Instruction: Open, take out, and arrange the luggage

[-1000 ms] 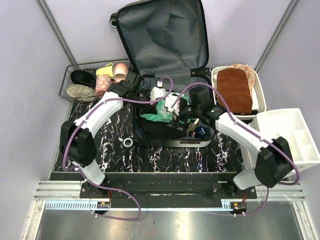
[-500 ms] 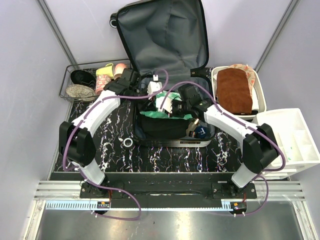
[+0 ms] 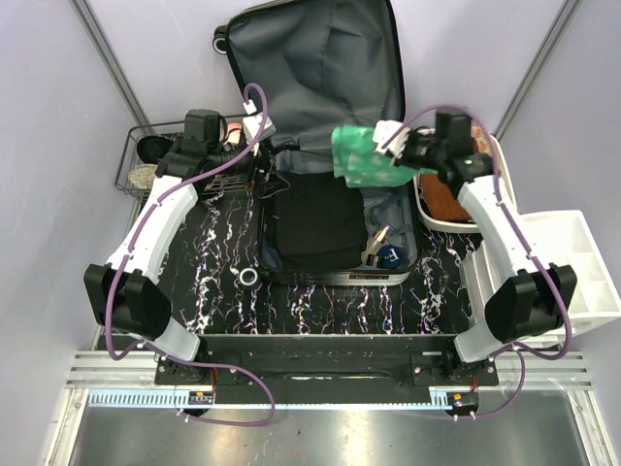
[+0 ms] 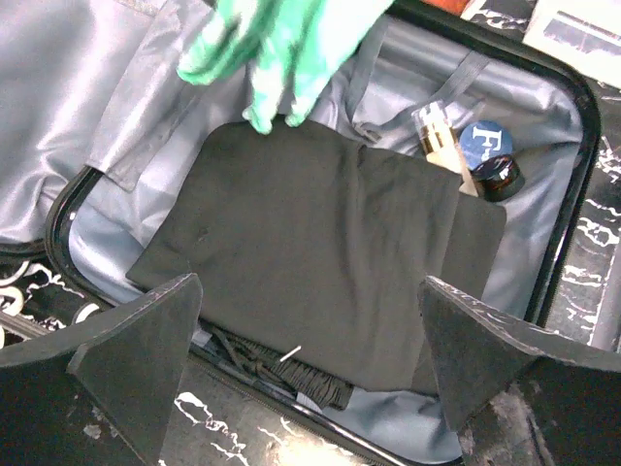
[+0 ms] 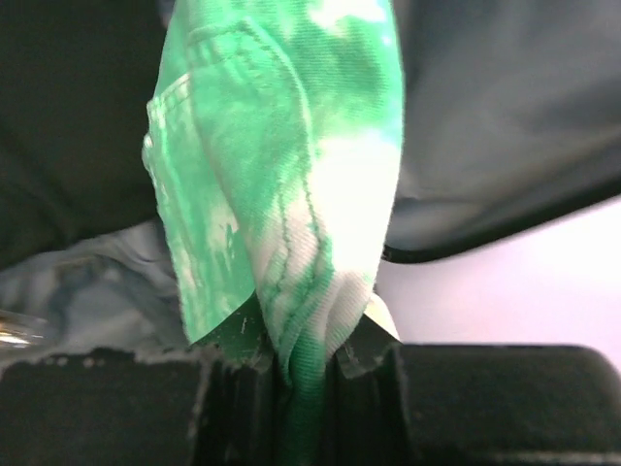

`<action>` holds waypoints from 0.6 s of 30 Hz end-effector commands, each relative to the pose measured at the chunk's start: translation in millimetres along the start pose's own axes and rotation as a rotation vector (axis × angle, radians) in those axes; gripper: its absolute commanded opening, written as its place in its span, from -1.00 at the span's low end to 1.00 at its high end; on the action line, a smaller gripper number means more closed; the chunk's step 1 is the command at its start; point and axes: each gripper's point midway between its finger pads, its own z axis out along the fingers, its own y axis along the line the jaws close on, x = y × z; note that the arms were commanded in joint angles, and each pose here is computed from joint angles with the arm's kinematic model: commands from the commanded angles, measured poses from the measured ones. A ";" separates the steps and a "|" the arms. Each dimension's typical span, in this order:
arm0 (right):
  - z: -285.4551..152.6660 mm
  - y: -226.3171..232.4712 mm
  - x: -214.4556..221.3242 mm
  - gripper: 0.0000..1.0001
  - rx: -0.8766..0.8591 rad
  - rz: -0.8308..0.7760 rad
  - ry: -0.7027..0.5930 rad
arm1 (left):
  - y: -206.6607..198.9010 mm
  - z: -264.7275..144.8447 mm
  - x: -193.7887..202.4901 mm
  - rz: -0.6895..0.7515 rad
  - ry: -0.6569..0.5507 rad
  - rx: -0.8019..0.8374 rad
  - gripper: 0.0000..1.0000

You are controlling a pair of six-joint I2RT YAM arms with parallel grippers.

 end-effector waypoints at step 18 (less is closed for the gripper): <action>-115.7 -278.3 106.7 -1.00 0.494 -0.325 -0.103 | -14.2 10.5 -8.6 -0.099 -0.056 0.100 0.98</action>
